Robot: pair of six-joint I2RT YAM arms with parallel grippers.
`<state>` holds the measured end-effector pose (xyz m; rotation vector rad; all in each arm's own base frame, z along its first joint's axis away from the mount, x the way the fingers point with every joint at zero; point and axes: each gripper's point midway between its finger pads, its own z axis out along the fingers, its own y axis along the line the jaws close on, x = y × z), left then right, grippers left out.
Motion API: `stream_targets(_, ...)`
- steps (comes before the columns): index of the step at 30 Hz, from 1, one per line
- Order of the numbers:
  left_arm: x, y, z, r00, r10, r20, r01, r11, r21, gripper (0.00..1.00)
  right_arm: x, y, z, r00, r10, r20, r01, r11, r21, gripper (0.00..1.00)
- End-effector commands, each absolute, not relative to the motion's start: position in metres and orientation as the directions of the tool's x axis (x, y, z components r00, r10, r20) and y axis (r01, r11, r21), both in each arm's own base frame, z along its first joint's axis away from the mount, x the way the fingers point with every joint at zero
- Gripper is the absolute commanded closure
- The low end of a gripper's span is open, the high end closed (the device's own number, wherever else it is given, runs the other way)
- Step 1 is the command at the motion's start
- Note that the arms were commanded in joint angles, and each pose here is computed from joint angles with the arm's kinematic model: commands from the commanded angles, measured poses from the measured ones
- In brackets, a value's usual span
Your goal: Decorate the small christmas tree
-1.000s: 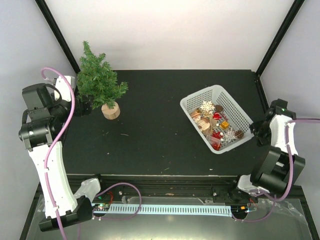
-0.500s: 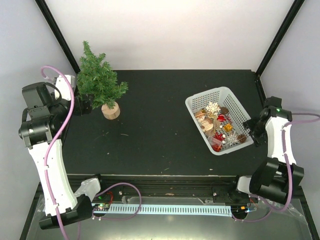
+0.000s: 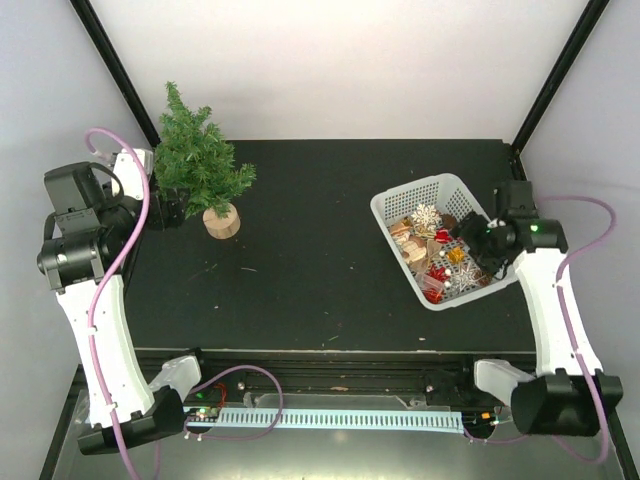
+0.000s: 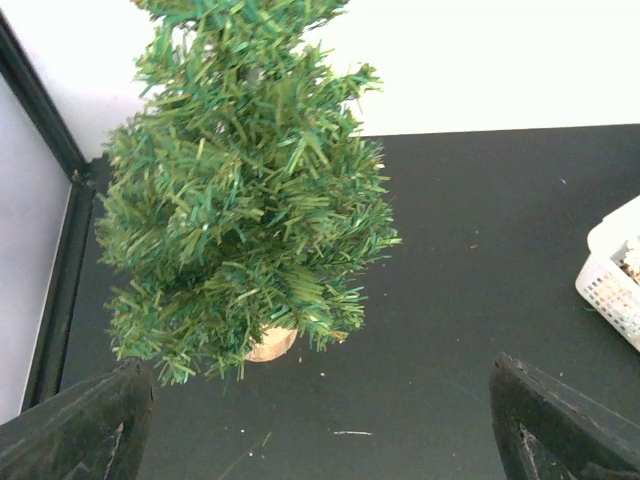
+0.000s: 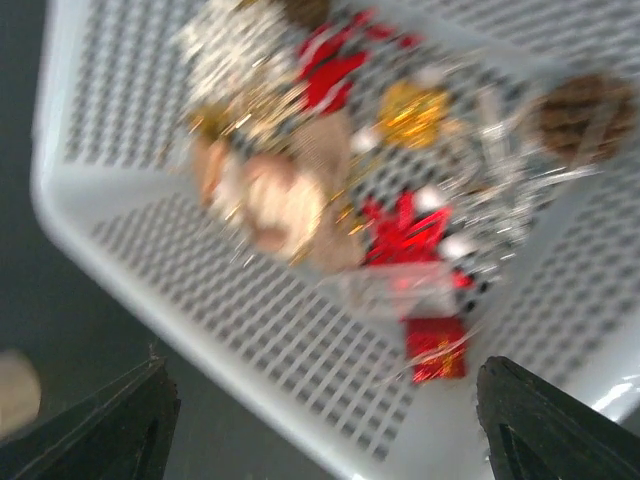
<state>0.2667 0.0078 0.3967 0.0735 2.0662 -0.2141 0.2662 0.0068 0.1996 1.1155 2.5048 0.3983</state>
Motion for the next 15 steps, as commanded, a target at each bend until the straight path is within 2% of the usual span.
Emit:
stream_targets(1, 0.262, -0.006, 0.419, -0.418, 0.063, -0.906, 0.26, 0.964, -0.052, 0.09, 0.262, 0.081, 0.226, -0.797, 0.542, -0.268, 0.333, 0.763, 0.553, 0.18)
stream_targets(3, 0.26, -0.016, 0.425, -0.379, 0.122, -0.917, 0.337, 0.941, -0.014, 0.09, 0.251, 0.117, 0.241, -0.863, 0.388, -0.322, 0.149, 0.806, 0.573, 0.17)
stream_targets(7, 0.261, -0.028, 0.428, -0.329, 0.188, -0.925, 0.438, 0.899, 0.027, 0.11, 0.219, 0.17, 0.269, -0.884, 0.102, -0.457, -0.149, 0.864, 0.481, 0.17)
stream_targets(12, 0.285, -0.013, 0.425, -0.356, 0.131, -0.925, 0.373, 0.928, -0.012, 0.12, 0.205, 0.178, 0.27, -0.893, 0.05, -0.447, -0.177, 0.874, 0.452, 0.17)
stream_targets(15, 0.295, -0.003, 0.435, -0.293, 0.122, -0.948, 0.321, 0.947, 0.023, 0.12, 0.204, 0.175, 0.27, -0.888, 0.056, -0.457, -0.173, 0.878, 0.445, 0.17)
